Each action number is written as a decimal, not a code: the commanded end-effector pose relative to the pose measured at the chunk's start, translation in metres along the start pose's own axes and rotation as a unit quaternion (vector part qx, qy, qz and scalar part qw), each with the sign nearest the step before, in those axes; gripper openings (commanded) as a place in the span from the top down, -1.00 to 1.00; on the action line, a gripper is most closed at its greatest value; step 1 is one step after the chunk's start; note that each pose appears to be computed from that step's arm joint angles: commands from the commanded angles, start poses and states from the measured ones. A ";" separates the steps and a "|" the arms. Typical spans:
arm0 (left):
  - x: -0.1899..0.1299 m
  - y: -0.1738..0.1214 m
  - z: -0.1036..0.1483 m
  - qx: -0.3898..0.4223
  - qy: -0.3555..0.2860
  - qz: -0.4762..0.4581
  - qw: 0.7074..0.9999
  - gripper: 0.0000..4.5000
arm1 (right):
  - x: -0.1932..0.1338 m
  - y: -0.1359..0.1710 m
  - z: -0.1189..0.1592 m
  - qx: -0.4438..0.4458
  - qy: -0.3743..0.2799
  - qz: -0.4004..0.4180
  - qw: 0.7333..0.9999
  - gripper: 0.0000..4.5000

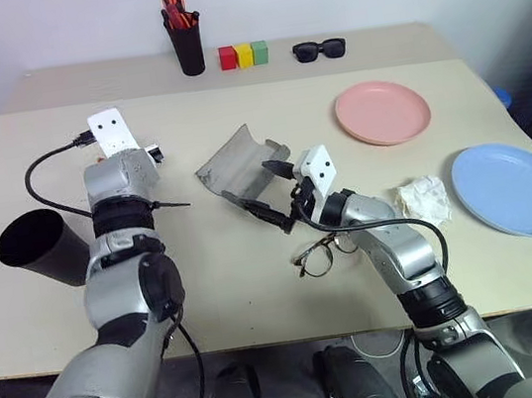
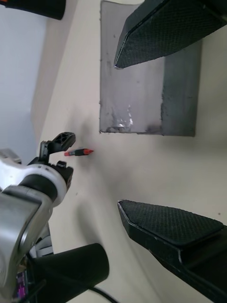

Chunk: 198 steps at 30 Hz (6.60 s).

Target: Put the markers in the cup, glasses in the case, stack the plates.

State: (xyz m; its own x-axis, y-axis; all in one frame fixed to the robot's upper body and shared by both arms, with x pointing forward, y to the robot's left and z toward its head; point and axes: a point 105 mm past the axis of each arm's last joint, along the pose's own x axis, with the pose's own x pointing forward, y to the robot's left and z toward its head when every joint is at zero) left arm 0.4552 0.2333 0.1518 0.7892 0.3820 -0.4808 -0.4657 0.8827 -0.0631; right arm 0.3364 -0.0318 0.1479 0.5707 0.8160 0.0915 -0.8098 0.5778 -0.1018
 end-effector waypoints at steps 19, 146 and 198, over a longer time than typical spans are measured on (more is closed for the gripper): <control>0.009 0.005 -0.001 -0.089 0.005 0.018 0.996 0.99 | -0.007 0.002 0.013 -0.013 -0.021 -0.012 1.000 -1.00; -0.115 -0.123 -0.088 0.261 -0.015 -0.561 0.786 0.97 | -0.133 -0.042 0.014 -0.149 0.147 -0.068 0.975 -1.00; -0.188 -0.011 -0.087 0.379 -0.202 -0.590 0.683 -0.01 | -0.118 -0.020 0.007 -0.386 0.252 0.099 0.882 -1.00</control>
State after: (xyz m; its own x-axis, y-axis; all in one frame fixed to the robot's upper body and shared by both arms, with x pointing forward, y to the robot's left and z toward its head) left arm 0.2817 0.1274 0.1517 0.5290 -0.8104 -0.2517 0.8370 0.4495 0.3121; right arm 0.2850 -0.1417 0.1402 0.5688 0.6944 -0.4408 -0.7140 0.1508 -0.6837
